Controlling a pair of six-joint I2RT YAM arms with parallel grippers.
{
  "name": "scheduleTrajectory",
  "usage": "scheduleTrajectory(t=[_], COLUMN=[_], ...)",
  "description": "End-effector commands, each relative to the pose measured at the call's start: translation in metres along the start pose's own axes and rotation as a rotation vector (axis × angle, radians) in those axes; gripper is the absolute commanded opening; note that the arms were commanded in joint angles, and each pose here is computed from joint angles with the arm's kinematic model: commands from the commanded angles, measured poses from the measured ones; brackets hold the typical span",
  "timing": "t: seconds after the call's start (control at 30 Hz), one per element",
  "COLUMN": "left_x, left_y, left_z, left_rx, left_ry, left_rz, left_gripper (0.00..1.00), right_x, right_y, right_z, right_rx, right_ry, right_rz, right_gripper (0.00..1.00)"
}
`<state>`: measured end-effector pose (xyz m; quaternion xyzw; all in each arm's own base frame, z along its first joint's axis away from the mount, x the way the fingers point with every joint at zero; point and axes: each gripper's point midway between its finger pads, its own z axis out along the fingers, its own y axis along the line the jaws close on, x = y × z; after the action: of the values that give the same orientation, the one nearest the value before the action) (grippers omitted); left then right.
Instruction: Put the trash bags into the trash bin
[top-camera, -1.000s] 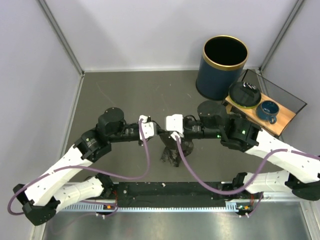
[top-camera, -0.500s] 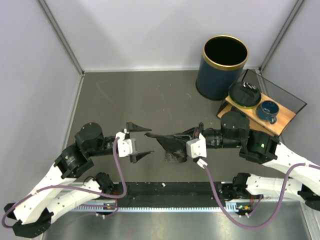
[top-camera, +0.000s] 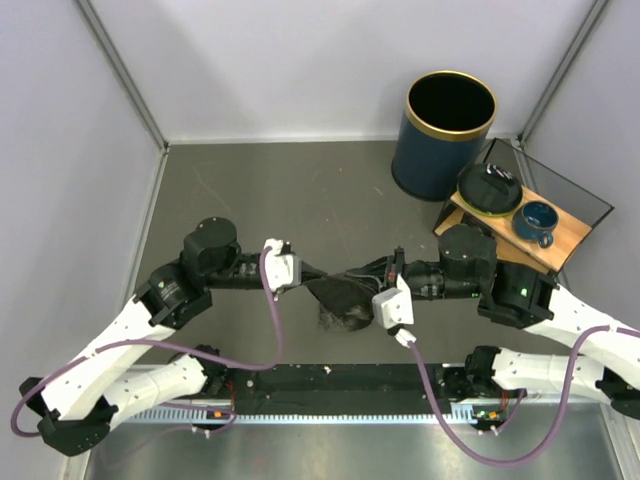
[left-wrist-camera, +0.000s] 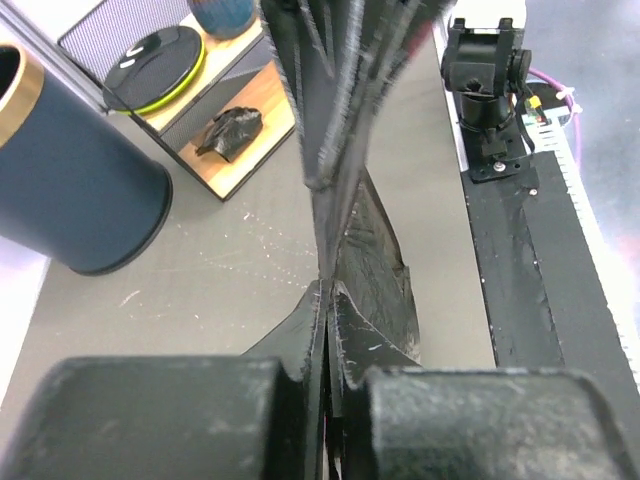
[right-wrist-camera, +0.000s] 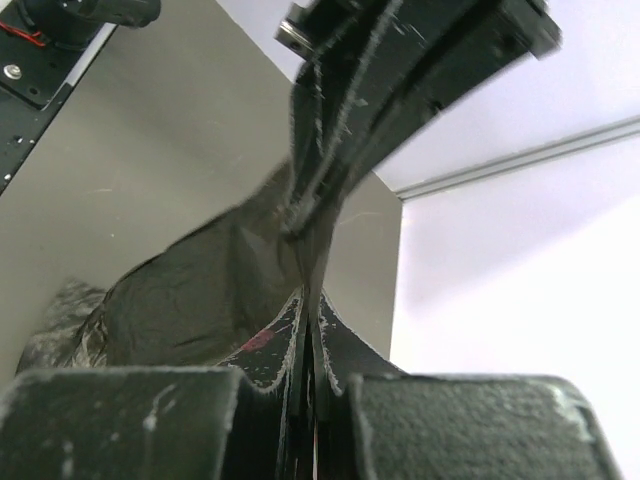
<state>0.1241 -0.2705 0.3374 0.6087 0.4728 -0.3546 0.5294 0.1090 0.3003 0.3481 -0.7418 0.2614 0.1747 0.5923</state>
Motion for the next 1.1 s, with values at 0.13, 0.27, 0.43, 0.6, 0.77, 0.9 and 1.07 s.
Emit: scheduleTrajectory(t=[0.13, 0.27, 0.43, 0.6, 0.77, 0.9, 1.07], left_x=[0.022, 0.022, 0.010, -0.008, -0.010, -0.007, -0.015], left_y=[-0.023, -0.025, -0.017, -0.010, 0.010, 0.024, 0.020], left_z=[-0.035, -0.037, -0.028, -0.009, -0.008, -0.010, -0.012], left_rx=[-0.031, -0.028, -0.020, 0.021, -0.081, -0.165, -0.154], left_ry=[0.038, 0.034, 0.009, -0.057, -0.066, -0.061, -0.093], left_rz=[0.104, 0.116, 0.075, 0.037, 0.034, 0.044, 0.032], left_gripper=[0.00, 0.00, 0.10, 0.00, 0.00, 0.00, 0.00], right_x=[0.000, -0.001, -0.010, -0.017, -0.028, -0.029, -0.020], right_y=[-0.005, -0.006, -0.008, -0.016, -0.005, 0.005, 0.000], right_z=[-0.027, -0.024, -0.013, 0.000, 0.002, 0.003, 0.012], right_rx=[0.076, 0.071, 0.052, 0.029, -0.029, -0.070, -0.053], right_ry=[0.035, 0.029, -0.022, -0.054, -0.095, -0.095, -0.044], right_rz=[0.021, 0.042, 0.067, 0.111, 0.226, 0.322, 0.396], right_gripper=[0.00, 0.00, 0.00, 0.00, 0.58, 0.51, 0.61])
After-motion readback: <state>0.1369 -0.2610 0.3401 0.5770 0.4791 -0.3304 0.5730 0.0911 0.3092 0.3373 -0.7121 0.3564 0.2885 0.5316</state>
